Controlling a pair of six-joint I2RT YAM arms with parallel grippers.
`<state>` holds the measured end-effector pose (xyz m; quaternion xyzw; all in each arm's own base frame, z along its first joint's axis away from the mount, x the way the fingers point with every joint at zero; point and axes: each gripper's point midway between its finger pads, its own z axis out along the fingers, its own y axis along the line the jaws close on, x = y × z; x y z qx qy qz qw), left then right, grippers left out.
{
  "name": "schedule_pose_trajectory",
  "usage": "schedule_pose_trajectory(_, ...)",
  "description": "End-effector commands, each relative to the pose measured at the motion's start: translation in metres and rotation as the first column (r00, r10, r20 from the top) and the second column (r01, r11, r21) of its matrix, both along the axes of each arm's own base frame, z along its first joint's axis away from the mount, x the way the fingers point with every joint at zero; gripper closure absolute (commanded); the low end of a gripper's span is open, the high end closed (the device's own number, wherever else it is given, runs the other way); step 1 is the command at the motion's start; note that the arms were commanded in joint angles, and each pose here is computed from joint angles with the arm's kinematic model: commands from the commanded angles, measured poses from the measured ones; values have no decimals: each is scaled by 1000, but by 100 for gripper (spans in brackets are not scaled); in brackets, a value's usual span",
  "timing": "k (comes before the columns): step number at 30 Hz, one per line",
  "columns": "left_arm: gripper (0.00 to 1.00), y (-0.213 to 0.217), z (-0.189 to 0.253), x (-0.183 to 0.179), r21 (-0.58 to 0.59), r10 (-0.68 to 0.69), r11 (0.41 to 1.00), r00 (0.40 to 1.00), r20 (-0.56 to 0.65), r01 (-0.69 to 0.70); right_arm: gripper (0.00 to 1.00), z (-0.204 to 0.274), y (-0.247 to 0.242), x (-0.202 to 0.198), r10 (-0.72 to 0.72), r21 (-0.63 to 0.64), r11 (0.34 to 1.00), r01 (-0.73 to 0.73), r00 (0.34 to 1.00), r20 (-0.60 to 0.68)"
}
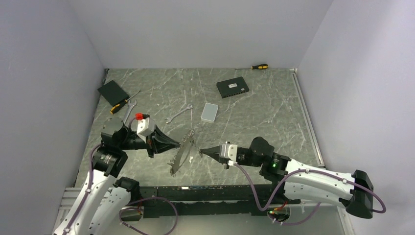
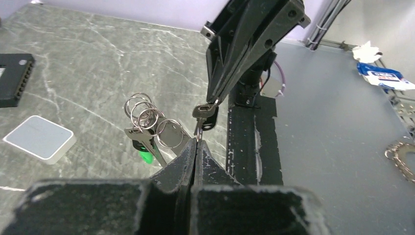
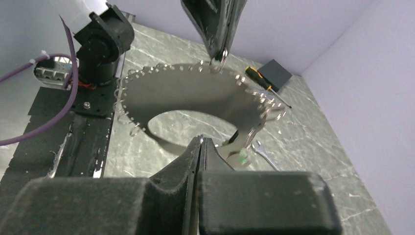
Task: Put the keys on the keyring
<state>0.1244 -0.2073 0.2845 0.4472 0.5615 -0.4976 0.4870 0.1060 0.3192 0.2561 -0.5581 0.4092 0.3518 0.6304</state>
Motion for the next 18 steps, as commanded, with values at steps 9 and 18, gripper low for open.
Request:
schedule_pose_trajectory(9, 100, -15, -3, -16, 13, -127, 992, 991, -36, 127, 100, 58, 6, -28, 159, 31, 987, -158, 987, -33)
schedule_pose_trajectory(18, 100, -17, -10, -4, 34, -75, 996, 993, -89, 78, 100, 60, 26, -27, 160, 15, 987, -162, 954, -254)
